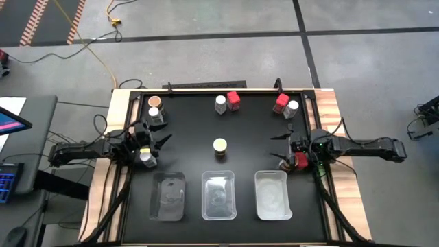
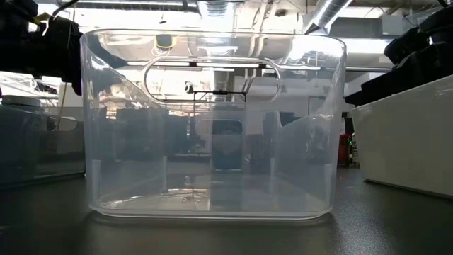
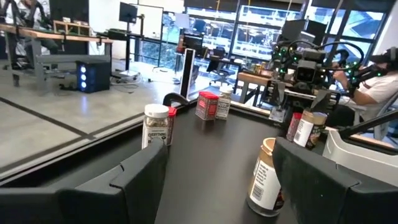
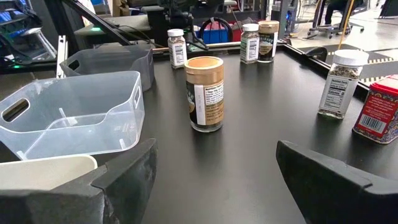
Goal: Sort spices by type
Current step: Put the bottom left white seasoning bottle into the black bin
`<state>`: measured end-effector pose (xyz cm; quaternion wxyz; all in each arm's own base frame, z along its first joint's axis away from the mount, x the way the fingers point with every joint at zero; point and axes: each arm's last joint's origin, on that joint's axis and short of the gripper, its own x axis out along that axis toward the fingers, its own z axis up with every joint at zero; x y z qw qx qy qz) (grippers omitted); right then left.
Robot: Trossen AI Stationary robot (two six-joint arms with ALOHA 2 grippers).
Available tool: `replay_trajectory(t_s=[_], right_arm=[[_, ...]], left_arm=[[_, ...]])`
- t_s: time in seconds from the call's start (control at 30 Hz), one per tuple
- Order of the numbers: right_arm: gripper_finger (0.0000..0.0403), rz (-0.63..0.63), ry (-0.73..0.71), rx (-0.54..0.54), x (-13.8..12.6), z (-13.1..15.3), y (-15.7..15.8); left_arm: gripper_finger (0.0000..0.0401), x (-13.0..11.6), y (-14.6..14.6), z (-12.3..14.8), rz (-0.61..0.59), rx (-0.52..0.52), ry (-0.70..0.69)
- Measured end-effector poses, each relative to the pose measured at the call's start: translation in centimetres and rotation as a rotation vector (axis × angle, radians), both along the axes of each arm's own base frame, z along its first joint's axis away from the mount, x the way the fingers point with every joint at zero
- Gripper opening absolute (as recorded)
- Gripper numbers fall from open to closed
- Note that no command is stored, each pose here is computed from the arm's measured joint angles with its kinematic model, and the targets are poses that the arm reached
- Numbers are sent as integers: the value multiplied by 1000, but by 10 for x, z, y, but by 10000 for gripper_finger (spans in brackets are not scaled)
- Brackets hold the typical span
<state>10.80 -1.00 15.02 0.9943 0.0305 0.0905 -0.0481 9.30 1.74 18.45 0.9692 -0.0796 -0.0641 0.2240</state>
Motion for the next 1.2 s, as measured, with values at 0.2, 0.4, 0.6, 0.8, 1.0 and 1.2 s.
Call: replay_trajectory(t_s=[0.2,0.4,0.6,0.8,1.0,1.2], right_arm=[[363,0,0,0,0,0,0],[363,0,0,0,0,0,0],[363,0,0,0,0,0,0],[363,0,0,0,0,0,0],[363,0,0,0,0,0,0],[363,0,0,0,0,0,0]], left_arm=[[279,0,0,0,-5,-47,-21],[279,0,0,0,-9,-90,-41],[279,0,0,0,-8,-80,-34],[279,0,0,2,-16,-167,-95],[279,-3,-1,16,-46,-181,-178],[279,-12,0,57,-16,-139,-133]])
